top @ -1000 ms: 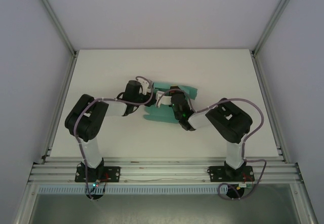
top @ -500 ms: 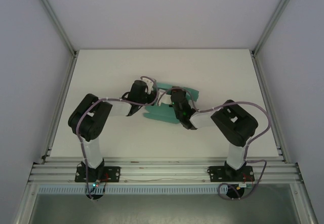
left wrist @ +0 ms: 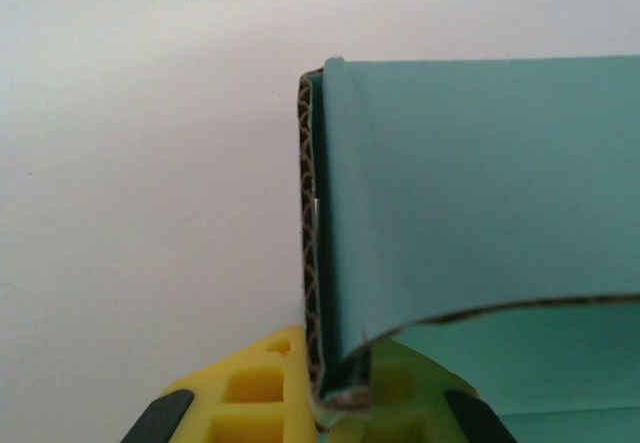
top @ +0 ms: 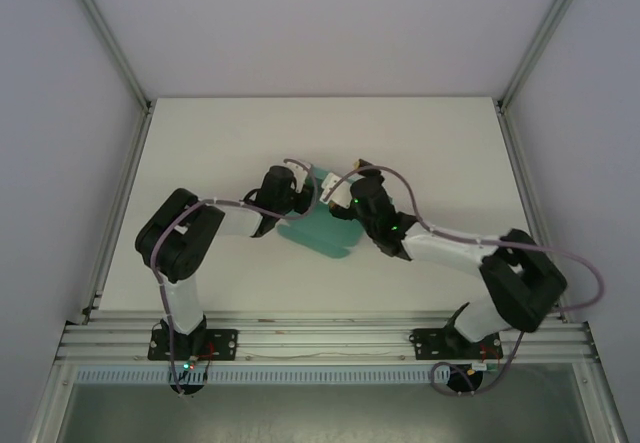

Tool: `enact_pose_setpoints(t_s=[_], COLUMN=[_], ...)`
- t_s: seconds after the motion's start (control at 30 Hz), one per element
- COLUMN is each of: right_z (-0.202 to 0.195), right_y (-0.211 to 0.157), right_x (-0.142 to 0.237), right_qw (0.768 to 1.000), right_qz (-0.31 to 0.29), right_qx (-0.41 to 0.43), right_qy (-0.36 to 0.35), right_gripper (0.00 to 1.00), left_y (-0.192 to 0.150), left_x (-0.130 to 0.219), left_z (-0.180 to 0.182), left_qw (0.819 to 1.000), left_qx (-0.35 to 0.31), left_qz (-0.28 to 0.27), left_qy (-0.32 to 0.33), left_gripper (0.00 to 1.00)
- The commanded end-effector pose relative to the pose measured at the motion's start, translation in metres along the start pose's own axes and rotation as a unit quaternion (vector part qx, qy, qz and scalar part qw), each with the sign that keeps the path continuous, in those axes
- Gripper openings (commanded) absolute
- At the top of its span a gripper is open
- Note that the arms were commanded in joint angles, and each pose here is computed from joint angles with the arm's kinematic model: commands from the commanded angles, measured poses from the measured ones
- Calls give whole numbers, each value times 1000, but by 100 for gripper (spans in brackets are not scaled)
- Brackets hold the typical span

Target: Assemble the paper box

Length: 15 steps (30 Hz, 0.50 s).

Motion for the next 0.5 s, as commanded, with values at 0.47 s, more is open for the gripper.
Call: enact_pose_setpoints(t_s=[0.47], right_z=[-14], right_y=[-10], right_x=[-19], right_qw=[907], right_qz=[104], right_qx=[-387], right_qy=[129], right_gripper=[99], left_y=[-25], left_x=[27], left_z=[-43], left_qw=[997], left_qx=[-67], left_qz=[7], left_qy=[-40], left_gripper=[7])
Point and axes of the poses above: each hand's point on the last joint's axis, 136 mm out from that joint toward the fingers, its own x axis back along the fingers, its own z axis along the line the jaws close on, y = z × x, the point moved 1 cm from there along x, back along the fingers, and after that the axes turned 7 degrees about -x, right-handed, at the moved point
